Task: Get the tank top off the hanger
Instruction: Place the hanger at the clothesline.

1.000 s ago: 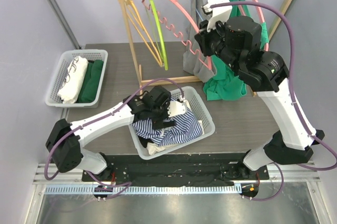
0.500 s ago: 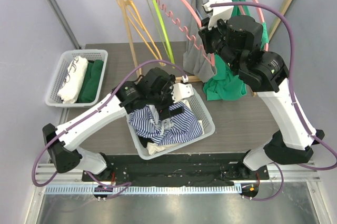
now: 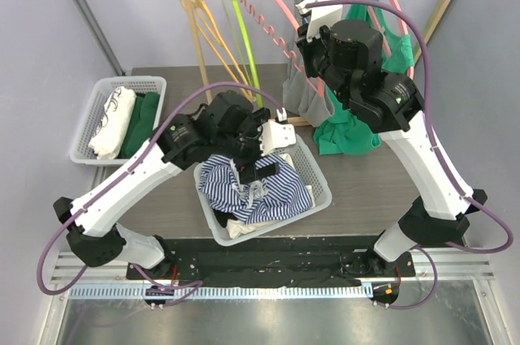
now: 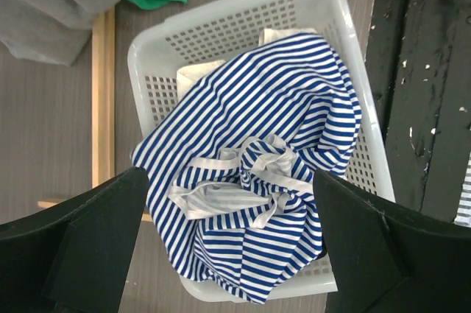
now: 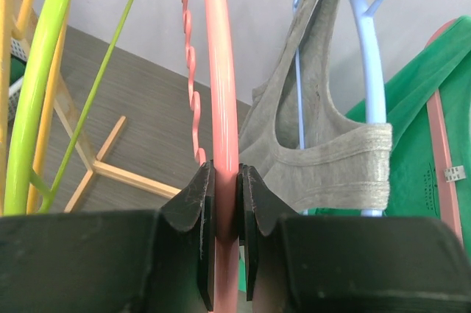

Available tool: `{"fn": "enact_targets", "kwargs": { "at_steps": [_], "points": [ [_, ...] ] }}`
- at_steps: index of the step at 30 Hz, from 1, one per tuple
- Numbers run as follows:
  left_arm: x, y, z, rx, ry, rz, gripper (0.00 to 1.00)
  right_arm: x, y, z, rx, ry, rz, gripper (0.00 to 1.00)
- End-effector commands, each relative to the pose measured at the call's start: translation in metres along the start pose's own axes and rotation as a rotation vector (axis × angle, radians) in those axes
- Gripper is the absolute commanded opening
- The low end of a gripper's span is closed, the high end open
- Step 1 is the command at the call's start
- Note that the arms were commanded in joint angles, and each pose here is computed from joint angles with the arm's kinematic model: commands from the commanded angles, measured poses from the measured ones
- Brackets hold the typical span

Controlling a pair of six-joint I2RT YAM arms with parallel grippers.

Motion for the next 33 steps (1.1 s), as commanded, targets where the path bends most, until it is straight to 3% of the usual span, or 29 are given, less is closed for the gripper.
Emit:
{"fn": "enact_targets", "kwargs": {
  "at_steps": [1,12,14,17,24,27,28,33],
  "points": [
    [-0.008,0.033,0.013,-0.077,-0.046,-0.042,1.00,-0.005,0.001,0.014,-0.070,-0.031,-0.040,0.01],
    [-0.004,0.068,0.032,-0.142,-0.120,0.005,1.00,0.006,-0.013,0.003,-0.013,-0.021,-0.020,0.01],
    [-0.002,0.079,0.041,-0.174,-0.128,0.026,1.00,0.010,-0.015,0.000,-0.001,-0.031,-0.007,0.07],
    [0.002,0.085,0.050,-0.199,-0.136,0.050,1.00,0.021,-0.016,-0.003,0.008,-0.038,0.025,0.09],
    [0.014,0.091,0.063,-0.230,-0.134,0.151,1.00,0.059,-0.016,0.005,-0.005,0.026,0.056,0.06],
    [0.015,0.092,0.067,-0.248,-0.115,0.157,1.00,0.060,-0.013,0.005,0.009,0.038,0.029,0.21],
    [0.016,0.094,0.069,-0.259,-0.110,0.165,1.00,0.055,-0.007,0.006,0.001,0.030,0.017,0.40],
    [0.018,0.098,0.072,-0.272,-0.110,0.190,1.00,0.037,0.013,-0.004,0.010,0.016,-0.055,0.77]
  ]
}}
Point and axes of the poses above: each gripper's point midway between its finger pads, its own y axis back along the fingers, its own x axis along the line the jaws close on, z = x × y, the point moved 10 cm from there along y, back along the fingers, and after that the axes turned 1 degree about y, right-handed, at the moved point
